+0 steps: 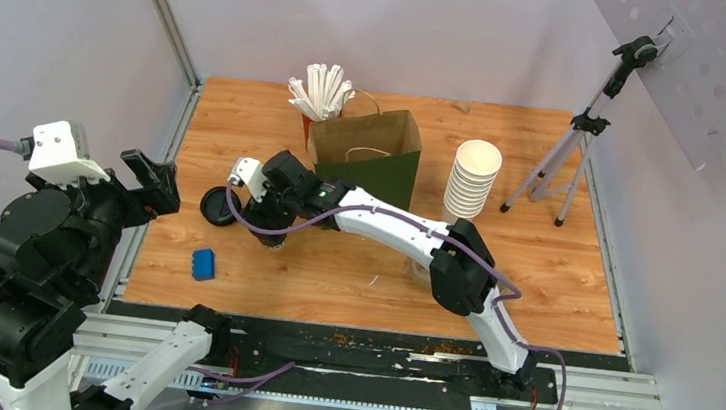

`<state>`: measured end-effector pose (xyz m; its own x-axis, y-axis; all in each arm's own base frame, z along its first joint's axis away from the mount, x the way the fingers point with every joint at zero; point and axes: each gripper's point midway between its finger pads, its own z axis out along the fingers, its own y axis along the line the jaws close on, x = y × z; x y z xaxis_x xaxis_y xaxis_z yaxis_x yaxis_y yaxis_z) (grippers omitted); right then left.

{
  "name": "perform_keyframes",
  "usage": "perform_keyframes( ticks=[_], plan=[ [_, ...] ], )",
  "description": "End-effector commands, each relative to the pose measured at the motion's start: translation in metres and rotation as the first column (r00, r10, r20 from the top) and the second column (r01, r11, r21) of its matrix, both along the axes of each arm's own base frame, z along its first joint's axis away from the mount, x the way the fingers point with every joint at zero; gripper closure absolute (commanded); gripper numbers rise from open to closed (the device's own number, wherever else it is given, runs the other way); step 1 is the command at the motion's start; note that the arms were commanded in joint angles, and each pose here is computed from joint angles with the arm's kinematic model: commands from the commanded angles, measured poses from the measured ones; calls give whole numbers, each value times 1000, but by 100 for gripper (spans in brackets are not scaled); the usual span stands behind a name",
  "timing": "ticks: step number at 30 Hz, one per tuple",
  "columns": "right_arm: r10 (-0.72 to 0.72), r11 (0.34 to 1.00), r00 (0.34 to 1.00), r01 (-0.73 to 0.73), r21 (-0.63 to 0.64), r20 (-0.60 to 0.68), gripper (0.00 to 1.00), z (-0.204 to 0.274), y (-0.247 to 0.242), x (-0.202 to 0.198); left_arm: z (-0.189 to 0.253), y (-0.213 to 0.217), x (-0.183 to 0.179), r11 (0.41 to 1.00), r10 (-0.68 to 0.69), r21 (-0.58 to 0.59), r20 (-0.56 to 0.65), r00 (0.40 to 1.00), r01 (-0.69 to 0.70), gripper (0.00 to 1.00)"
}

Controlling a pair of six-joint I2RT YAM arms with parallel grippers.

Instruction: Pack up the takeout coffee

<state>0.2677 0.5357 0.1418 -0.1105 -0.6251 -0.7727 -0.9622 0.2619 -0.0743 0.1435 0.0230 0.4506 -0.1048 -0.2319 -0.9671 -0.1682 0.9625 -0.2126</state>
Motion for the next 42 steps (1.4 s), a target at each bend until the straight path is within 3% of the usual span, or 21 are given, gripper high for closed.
perform_keyframes(
  ticks=[1,16,20,25,33,42],
  plan=[
    [-20,1000,1000,20,24,15,25,12,2,7,4,3,-4,1000,7,-9,20,1000,-7,0],
    [18,992,996,-29,120,86,29,76,-27,-13,-18,-14,23,999,-6,-51,-80,997,2,0],
    [40,991,997,-49,128,67,29,86,-52,-32,-23,-26,36,994,-26,-106,-107,994,15,0],
    [39,993,997,-46,111,71,29,99,-100,-57,-33,-65,64,966,-156,-226,-132,979,123,0],
    [-20,990,995,6,142,98,29,150,-186,-93,-67,-126,120,879,-316,-414,-128,940,239,14],
    [-115,948,987,76,309,110,29,229,-228,-110,-114,-155,180,870,-359,-424,-197,912,251,26]
  ],
)
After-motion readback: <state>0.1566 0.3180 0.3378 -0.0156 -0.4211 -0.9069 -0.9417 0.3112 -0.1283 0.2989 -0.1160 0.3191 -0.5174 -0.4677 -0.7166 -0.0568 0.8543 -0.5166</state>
